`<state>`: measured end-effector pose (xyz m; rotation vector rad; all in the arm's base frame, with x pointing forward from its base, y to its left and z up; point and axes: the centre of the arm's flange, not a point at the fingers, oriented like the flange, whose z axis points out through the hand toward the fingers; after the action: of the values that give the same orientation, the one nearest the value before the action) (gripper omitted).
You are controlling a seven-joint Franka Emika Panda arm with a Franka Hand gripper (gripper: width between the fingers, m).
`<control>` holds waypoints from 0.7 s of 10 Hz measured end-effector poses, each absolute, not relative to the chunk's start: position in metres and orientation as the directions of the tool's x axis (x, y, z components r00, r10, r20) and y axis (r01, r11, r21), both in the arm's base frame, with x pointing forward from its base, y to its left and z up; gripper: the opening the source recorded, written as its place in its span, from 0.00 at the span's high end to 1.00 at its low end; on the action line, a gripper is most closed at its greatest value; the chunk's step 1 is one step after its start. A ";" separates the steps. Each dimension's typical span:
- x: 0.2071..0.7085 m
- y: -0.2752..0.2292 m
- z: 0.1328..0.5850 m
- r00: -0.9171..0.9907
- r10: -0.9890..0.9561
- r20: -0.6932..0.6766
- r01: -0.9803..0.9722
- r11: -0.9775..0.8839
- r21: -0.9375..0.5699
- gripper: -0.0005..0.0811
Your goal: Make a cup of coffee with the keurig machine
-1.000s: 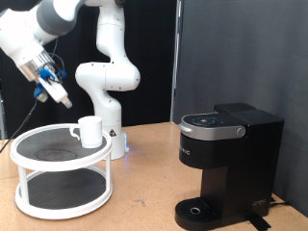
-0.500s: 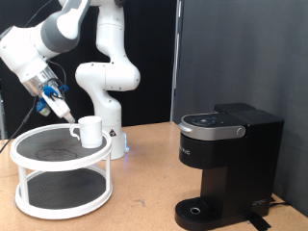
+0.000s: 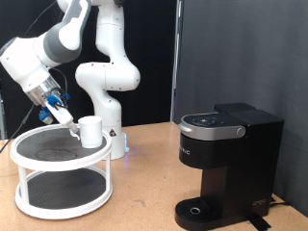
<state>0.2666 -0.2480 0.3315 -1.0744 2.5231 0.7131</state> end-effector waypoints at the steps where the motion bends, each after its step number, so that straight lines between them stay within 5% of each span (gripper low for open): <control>1: 0.266 -0.247 0.330 -0.670 -0.580 -0.463 -0.737 0.593 0.324 0.10; 3: 0.266 -0.247 0.328 -0.672 -0.578 -0.462 -0.736 0.592 0.329 0.09; 4: 0.266 -0.247 0.327 -0.673 -0.578 -0.461 -0.735 0.593 0.329 0.22; 5: 0.266 -0.247 0.326 -0.674 -0.578 -0.459 -0.734 0.595 0.328 0.22; 7: 0.266 -0.247 0.324 -0.676 -0.578 -0.457 -0.732 0.598 0.327 0.64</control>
<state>0.2657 -0.2470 0.3238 -1.0660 2.5245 0.7182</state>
